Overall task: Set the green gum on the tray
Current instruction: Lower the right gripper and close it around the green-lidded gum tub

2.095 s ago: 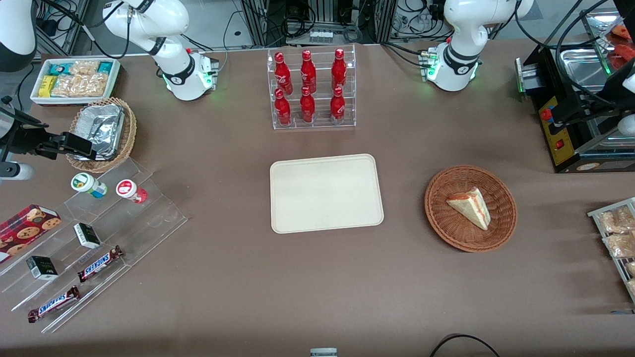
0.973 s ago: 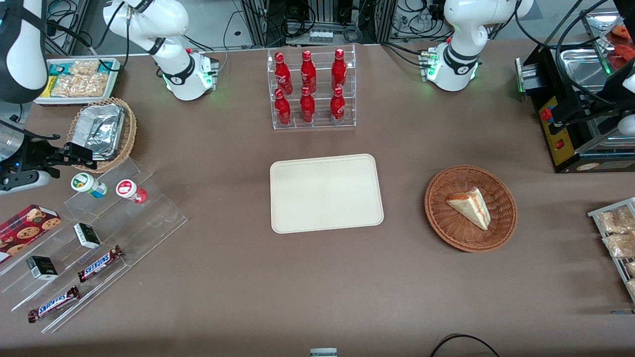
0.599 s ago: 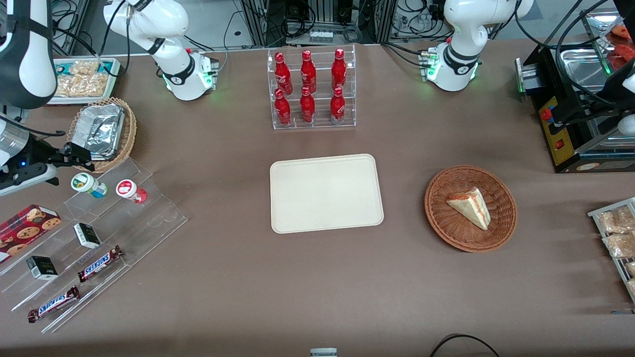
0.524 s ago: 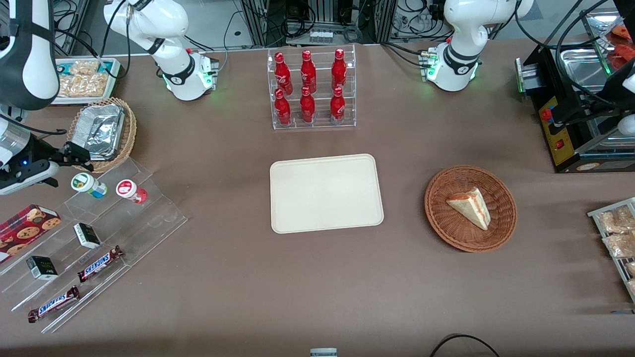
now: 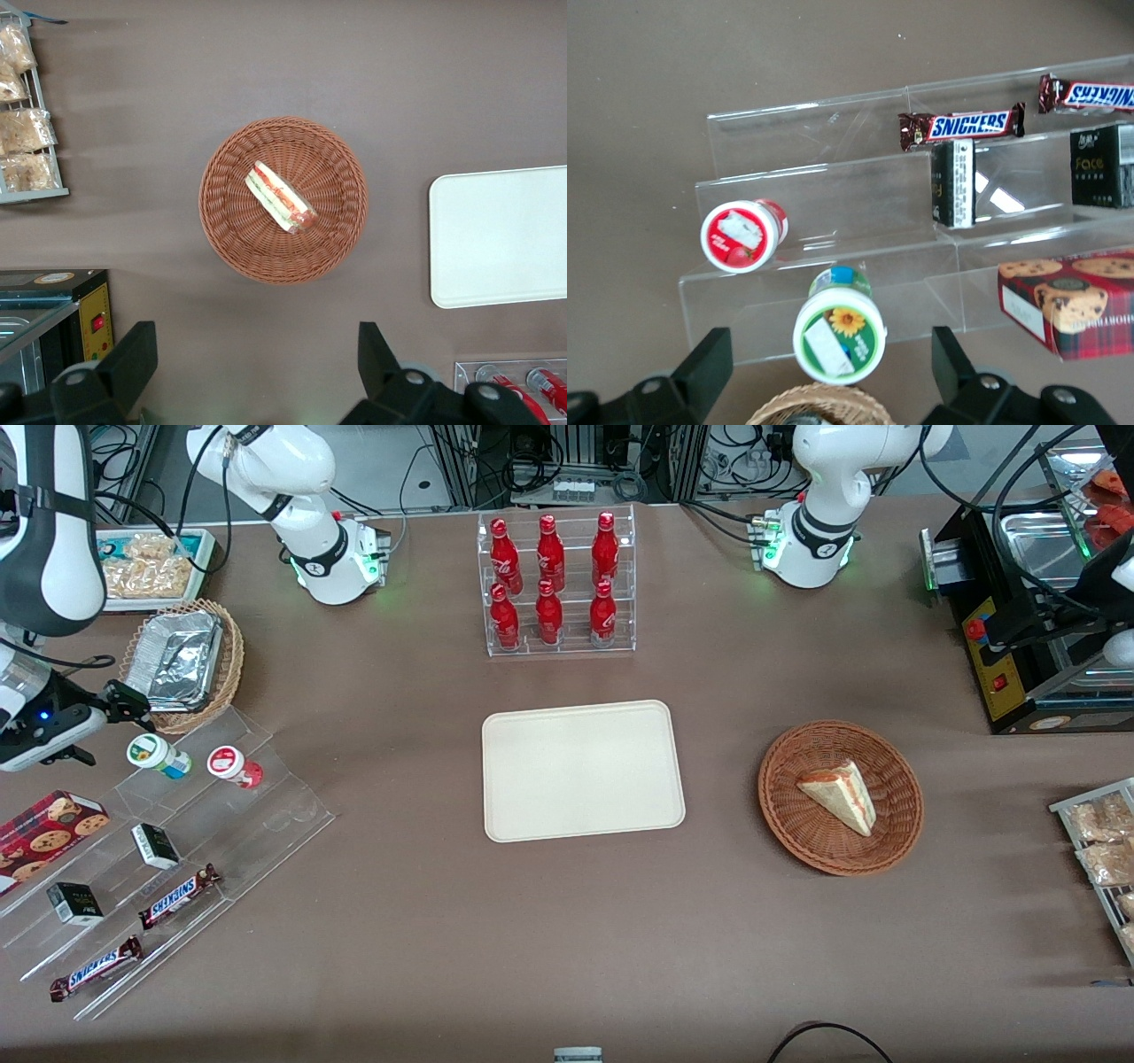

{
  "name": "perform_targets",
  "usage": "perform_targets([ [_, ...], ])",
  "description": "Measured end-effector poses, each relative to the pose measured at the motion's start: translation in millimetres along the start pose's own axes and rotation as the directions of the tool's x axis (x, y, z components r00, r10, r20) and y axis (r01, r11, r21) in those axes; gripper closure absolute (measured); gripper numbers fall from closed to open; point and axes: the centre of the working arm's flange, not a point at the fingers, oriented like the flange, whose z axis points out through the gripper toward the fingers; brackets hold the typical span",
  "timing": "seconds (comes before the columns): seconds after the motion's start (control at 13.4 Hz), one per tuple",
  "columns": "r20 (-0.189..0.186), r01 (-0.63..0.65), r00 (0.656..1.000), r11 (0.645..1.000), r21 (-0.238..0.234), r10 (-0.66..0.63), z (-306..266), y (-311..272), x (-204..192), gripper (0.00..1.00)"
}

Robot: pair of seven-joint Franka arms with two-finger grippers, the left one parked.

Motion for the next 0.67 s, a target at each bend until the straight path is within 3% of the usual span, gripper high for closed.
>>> perform_targets([
  [0.67, 0.015, 0.013, 1.000, 1.000, 0.014, -0.014, 33, 2, -4, 0.00],
])
